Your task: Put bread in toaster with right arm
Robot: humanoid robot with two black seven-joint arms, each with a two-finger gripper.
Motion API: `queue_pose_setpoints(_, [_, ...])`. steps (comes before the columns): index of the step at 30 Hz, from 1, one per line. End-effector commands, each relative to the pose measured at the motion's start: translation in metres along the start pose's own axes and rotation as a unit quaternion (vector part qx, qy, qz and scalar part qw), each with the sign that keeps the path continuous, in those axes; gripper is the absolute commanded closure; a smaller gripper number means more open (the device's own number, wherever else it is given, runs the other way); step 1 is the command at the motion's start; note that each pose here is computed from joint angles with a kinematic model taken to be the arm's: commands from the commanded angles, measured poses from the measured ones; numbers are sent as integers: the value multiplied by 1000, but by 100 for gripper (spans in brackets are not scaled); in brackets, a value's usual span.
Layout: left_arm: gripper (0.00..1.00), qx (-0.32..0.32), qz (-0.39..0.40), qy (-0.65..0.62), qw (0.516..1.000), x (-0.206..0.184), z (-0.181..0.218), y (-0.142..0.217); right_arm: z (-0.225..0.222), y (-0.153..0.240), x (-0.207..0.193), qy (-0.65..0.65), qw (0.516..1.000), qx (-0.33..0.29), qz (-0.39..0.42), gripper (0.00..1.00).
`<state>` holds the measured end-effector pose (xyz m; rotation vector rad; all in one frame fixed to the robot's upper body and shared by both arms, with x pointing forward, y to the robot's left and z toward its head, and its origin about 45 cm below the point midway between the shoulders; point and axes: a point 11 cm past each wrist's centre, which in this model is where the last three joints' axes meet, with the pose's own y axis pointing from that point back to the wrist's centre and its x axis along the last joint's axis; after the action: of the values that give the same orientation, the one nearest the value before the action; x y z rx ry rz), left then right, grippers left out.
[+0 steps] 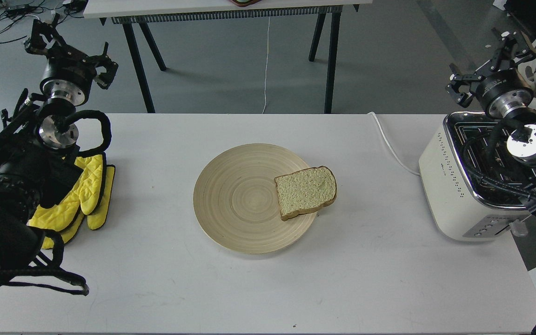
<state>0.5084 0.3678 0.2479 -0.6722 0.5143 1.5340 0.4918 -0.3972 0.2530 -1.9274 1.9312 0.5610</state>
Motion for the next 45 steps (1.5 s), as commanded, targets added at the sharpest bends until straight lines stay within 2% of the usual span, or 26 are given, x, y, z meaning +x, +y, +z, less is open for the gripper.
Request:
queue_pose_setpoints(1, [0, -2, 0, 0, 1000, 1, 1, 0, -3, 1, -1, 3, 1000, 2, -7, 0])
queue_pose_setpoints(7, [0, -2, 2, 0, 1000, 2, 1, 1, -2, -3, -14, 25, 999, -9, -26, 0])
queue_pose_setpoints(11, [0, 2, 1, -1, 1000, 2, 0, 1, -31, -10, -36, 112, 992, -17, -62, 1])
queue_pose_setpoints(17, [0, 0, 1, 0, 1000, 1, 0, 0, -50, -6, -71, 271, 955, -46, -109, 1])
queue_pose_setpoints(22, [0, 1, -1, 2, 1000, -2, -3, 0, -38, 13, -99, 360, 916, -64, -166, 1])
queue_pose_setpoints(26, [0, 3, -3, 7, 1000, -5, -7, -1, -5, 33, -111, 459, 860, -94, -204, 1])
queue_pose_setpoints(29, [0, -1, -1, 5, 1000, -2, -4, 0, 19, 46, -105, 503, 826, -120, -224, 1])
queue_pose_setpoints(41, [0, 2, 4, -2, 1000, 4, 0, 2, 115, 85, -77, 567, 745, -208, -284, 2])
queue_pose_setpoints(45, [0, -2, 4, -4, 1000, 5, 2, 2, 134, 96, -72, 582, 722, -222, -302, 4])
